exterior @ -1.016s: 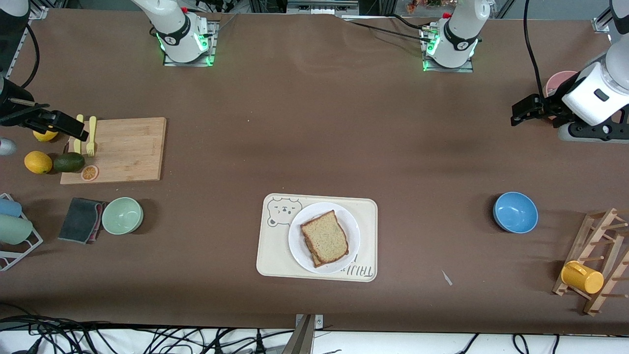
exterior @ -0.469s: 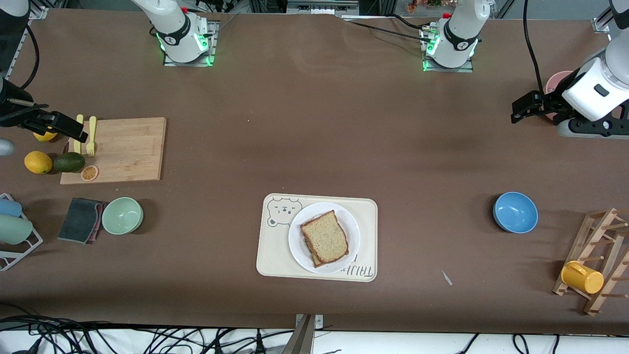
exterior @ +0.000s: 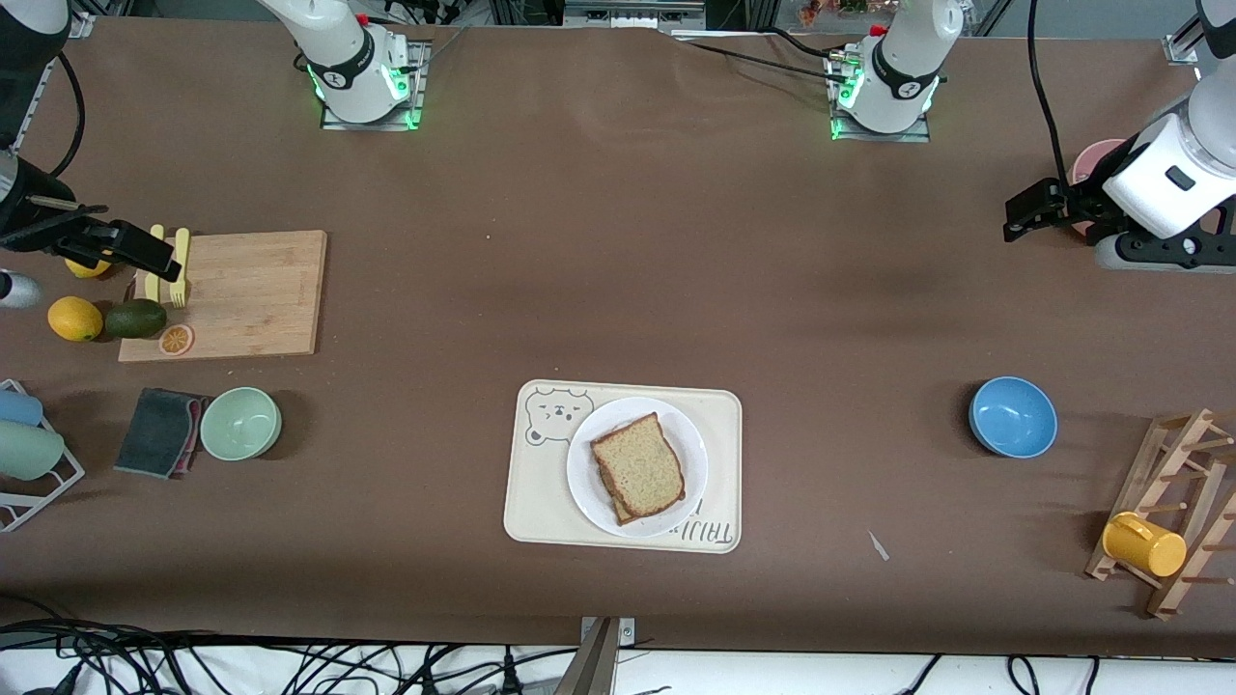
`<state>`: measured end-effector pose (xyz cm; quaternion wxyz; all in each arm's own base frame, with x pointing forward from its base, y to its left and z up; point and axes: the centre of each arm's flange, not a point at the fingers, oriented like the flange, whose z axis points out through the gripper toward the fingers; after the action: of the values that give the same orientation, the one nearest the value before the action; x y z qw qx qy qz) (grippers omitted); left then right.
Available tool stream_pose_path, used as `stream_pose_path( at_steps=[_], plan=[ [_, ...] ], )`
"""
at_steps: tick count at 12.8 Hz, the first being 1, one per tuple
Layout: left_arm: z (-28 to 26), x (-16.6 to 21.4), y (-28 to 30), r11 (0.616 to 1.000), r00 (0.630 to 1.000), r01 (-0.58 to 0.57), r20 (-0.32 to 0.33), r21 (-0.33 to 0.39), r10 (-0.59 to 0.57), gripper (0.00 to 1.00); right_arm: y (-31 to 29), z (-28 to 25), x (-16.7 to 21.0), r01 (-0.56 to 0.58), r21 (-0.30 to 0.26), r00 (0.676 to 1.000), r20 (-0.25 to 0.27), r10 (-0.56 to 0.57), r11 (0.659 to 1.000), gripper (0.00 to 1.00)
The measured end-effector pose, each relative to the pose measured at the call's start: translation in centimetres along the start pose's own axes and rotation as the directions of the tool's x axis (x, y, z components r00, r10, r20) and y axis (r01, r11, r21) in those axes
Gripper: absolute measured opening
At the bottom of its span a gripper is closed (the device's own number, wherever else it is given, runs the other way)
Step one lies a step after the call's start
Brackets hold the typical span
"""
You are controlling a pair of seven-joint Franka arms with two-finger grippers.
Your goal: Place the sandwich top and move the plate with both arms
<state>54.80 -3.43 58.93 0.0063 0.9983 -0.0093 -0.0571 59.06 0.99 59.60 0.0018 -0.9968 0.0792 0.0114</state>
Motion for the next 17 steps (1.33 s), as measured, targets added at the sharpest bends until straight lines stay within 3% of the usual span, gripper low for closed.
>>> stream_pose_path(
  at_steps=[17],
  plan=[
    [0.1,-0.1,-0.2,1.0,1.0,0.004,0.011,0.0,-0.004,1.0,-0.2,1.0,0.9,0.001,0.0,1.0,-0.012,-0.001,1.0,1.0]
  ],
)
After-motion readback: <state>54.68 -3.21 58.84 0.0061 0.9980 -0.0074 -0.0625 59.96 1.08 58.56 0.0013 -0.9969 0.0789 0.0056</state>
